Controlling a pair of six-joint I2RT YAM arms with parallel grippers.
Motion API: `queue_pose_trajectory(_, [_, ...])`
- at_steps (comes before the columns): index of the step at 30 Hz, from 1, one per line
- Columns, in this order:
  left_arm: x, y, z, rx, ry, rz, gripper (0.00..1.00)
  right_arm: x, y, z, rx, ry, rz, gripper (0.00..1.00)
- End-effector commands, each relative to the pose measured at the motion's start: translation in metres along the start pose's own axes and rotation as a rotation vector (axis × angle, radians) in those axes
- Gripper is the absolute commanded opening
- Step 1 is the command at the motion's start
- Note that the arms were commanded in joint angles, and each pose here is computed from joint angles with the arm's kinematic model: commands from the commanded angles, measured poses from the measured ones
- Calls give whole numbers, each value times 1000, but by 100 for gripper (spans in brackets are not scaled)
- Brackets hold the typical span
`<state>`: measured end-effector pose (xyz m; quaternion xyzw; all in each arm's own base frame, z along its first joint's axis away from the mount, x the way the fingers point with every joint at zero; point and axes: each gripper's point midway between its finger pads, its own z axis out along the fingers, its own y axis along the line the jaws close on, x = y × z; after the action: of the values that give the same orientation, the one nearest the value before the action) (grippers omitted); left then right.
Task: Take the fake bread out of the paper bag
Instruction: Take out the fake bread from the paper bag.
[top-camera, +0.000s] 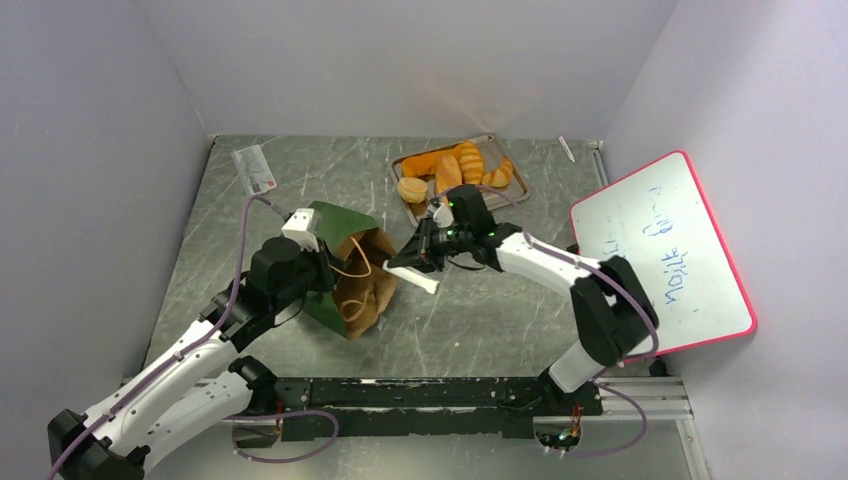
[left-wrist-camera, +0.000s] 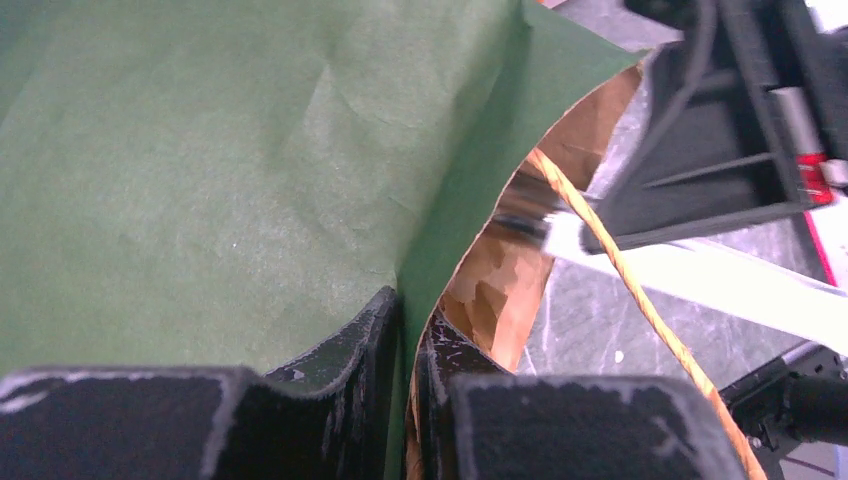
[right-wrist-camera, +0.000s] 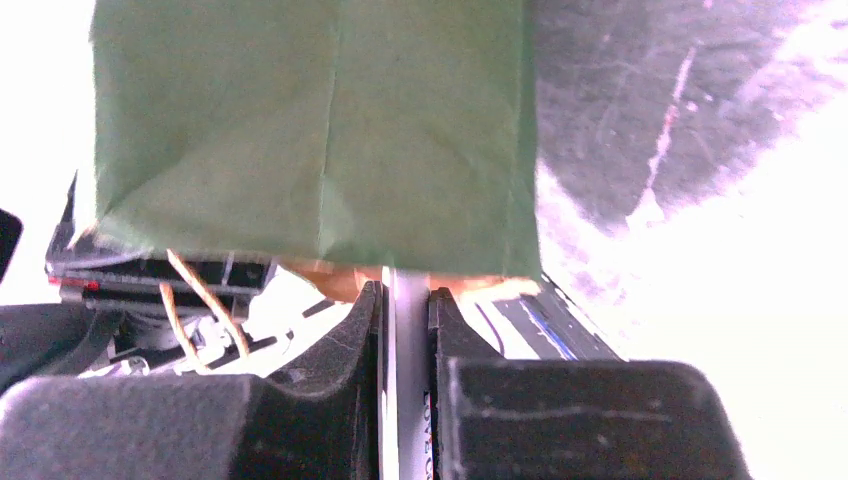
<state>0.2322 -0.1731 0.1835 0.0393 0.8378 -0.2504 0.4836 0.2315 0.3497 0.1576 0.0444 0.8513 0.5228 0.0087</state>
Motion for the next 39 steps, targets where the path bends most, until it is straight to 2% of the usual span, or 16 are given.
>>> queue_pose_trajectory(1, [6, 19, -4, -101, 8, -26, 7, 10, -11, -23, 40, -27, -41, 0])
queue_pose_trajectory(10, [7, 25, 1, -142, 6, -44, 7, 23, -12, -50, 40, -41, -72, 0])
queue_pose_trajectory(24, [-5, 56, 17, -391, -42, -156, 7, 42, -12, -91, 64, -69, -116, 0])
queue_pose_trajectory(30, [-20, 69, 16, -505, -87, -182, 7, 38, -9, -111, 80, -136, -131, 0])
queue_pose_trajectory(39, [-32, 72, 18, -537, -113, -151, 7, 26, 17, -144, 85, -292, -189, 0])
